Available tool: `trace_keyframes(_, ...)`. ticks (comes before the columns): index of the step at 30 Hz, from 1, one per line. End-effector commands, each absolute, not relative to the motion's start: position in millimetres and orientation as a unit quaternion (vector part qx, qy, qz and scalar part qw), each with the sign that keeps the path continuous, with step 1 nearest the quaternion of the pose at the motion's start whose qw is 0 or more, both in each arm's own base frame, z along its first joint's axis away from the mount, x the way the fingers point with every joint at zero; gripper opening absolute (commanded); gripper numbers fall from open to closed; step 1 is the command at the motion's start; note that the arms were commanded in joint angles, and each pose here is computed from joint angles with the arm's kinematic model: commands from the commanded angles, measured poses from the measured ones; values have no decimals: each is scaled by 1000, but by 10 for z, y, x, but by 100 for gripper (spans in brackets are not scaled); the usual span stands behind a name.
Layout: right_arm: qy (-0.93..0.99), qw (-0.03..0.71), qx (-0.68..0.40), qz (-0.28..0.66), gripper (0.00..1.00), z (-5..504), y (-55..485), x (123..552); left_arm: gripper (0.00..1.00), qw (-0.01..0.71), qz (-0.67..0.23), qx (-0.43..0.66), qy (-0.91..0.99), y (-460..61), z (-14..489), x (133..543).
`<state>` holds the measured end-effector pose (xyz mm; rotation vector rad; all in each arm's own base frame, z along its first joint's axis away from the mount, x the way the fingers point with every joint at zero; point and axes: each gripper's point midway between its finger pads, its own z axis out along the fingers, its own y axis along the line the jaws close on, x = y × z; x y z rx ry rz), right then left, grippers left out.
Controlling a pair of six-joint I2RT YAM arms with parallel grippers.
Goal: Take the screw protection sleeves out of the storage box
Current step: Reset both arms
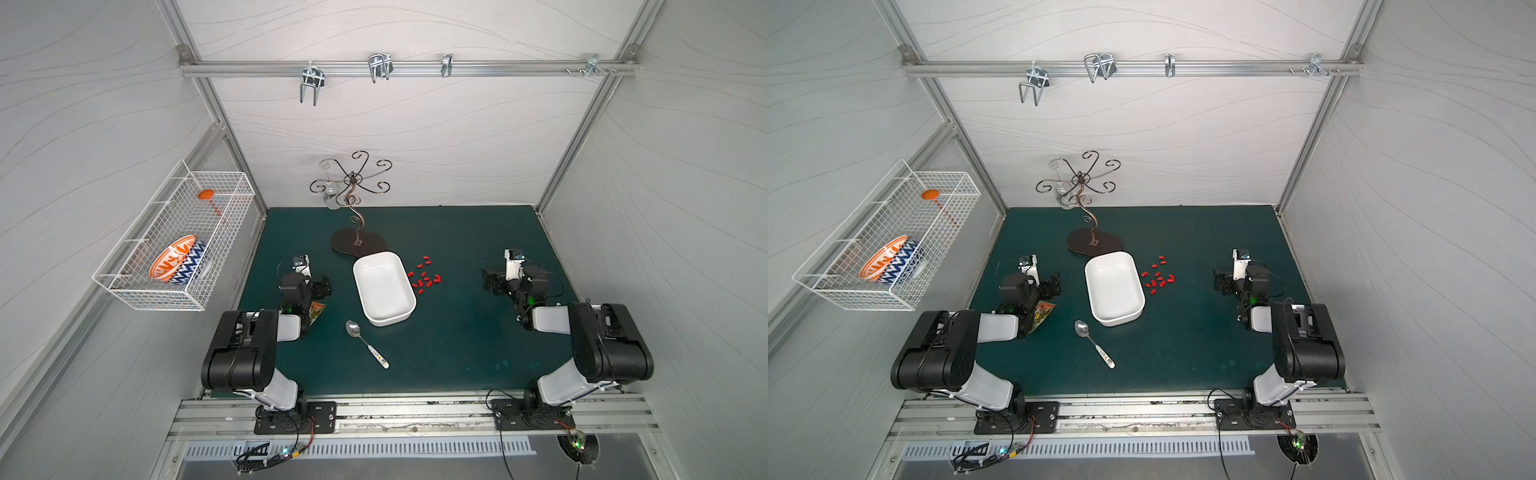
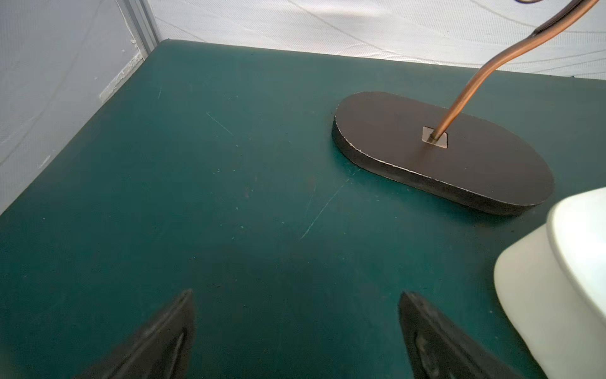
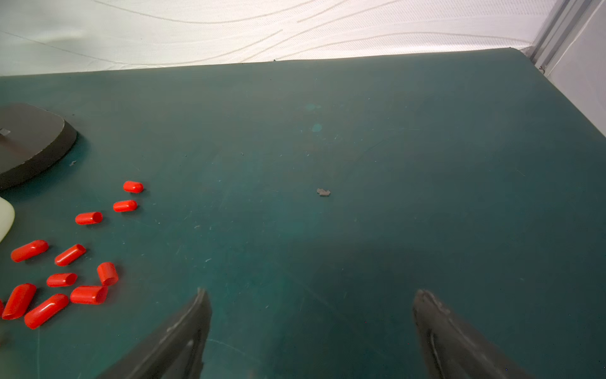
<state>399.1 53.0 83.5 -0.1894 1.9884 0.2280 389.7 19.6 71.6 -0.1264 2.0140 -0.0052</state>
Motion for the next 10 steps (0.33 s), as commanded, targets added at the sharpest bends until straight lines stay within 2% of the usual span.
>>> trace_keyframes(1,838,532,-85,89,99,813,561,4003,100,559,-1,-57,827,211,910,4020)
trace_keyframes(10,838,532,-85,89,99,819,562,4002,100,559,8,-56,827,205,903,4017)
